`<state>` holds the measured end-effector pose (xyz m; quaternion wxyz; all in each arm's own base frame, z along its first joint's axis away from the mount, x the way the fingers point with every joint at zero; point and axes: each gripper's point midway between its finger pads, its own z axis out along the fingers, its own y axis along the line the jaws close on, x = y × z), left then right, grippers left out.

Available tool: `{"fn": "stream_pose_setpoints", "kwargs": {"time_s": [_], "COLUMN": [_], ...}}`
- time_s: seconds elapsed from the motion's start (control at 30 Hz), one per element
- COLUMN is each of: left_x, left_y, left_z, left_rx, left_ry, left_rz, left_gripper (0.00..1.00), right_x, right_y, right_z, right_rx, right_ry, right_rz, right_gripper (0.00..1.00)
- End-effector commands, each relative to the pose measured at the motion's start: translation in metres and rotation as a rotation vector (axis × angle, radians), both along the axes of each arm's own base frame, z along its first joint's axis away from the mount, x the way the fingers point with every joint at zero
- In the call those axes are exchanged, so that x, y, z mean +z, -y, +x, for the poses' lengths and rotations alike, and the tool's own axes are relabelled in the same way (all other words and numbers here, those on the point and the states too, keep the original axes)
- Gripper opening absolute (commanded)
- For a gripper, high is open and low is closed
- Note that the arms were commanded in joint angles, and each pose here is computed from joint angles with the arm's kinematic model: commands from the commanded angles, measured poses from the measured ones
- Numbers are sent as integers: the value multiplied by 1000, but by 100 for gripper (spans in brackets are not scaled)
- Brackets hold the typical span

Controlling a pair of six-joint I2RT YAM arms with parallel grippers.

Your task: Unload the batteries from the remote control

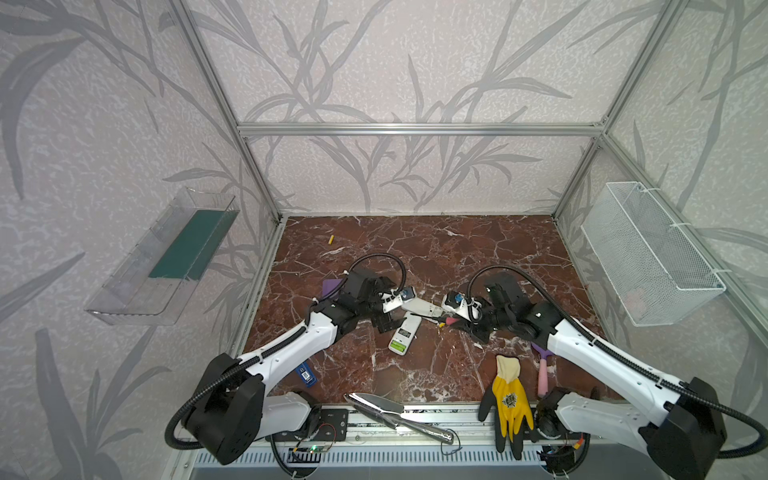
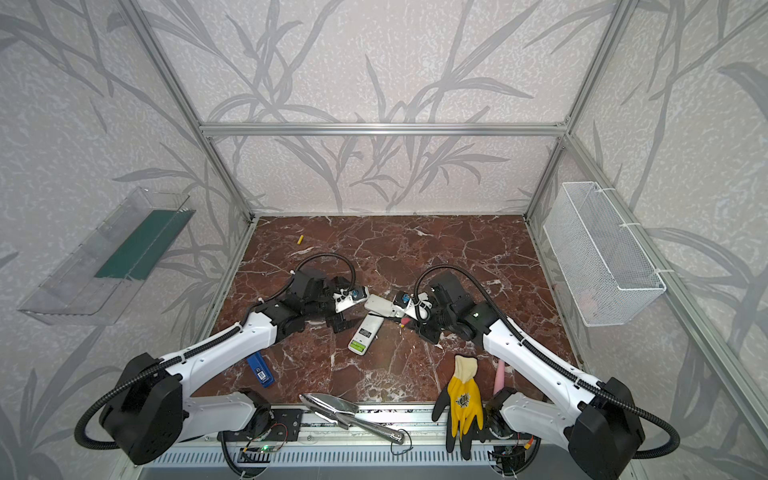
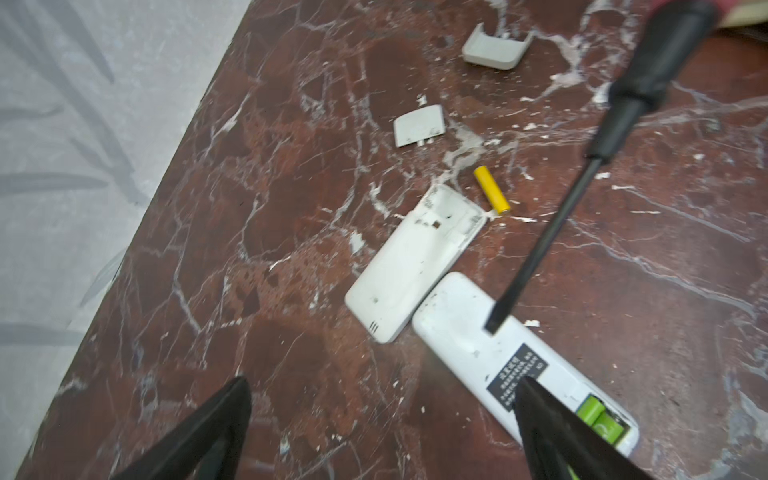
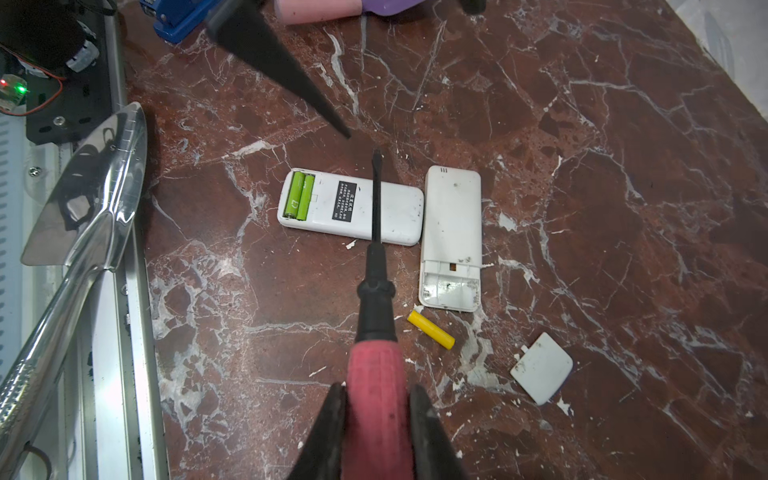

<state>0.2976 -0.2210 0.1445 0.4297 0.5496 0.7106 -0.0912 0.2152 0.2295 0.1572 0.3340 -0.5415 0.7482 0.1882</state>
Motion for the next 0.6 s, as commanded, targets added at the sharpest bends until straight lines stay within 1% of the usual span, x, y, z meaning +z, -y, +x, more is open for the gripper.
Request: {"fn": "stream_pose_setpoints", "kwargs": {"time_s": [0.0,0.07,0.17,0.23,0.4,0.47,0.5,0.57], "left_x": [24,29,23,14,-10,-17,-21,-30], "left_y": [-21,-30,-28,-25,-10,-5,-3,4], "left_z": [35,50,58,59,47,42,36,27], "left_rx": [267,389,441,463,400,412,398,386], "left_ry": [-53,-109,-214,-300,-492,-577,-628,-673], "left_rz": [-101,-141,-130,-110,-59,-46,-27,19], "left_gripper": [99,99,99,99,99,99,99,99], "right_x": [14,17,20,19,13,10,9,6], "right_y": [2,1,-1,-1,-3,-3,-4,-6], "right_z": [5,3,-1,-6,-23,-30,-34,-41], "right_rx": [-14,-2,10,17,37,29,23,15], "right_ry": [90,112,137,133,112,80,61,28], "right_rz": [14,16,3,-27,-132,-155,-165,-174], "right_gripper": [0,0,0,0,0,0,0,0]}}
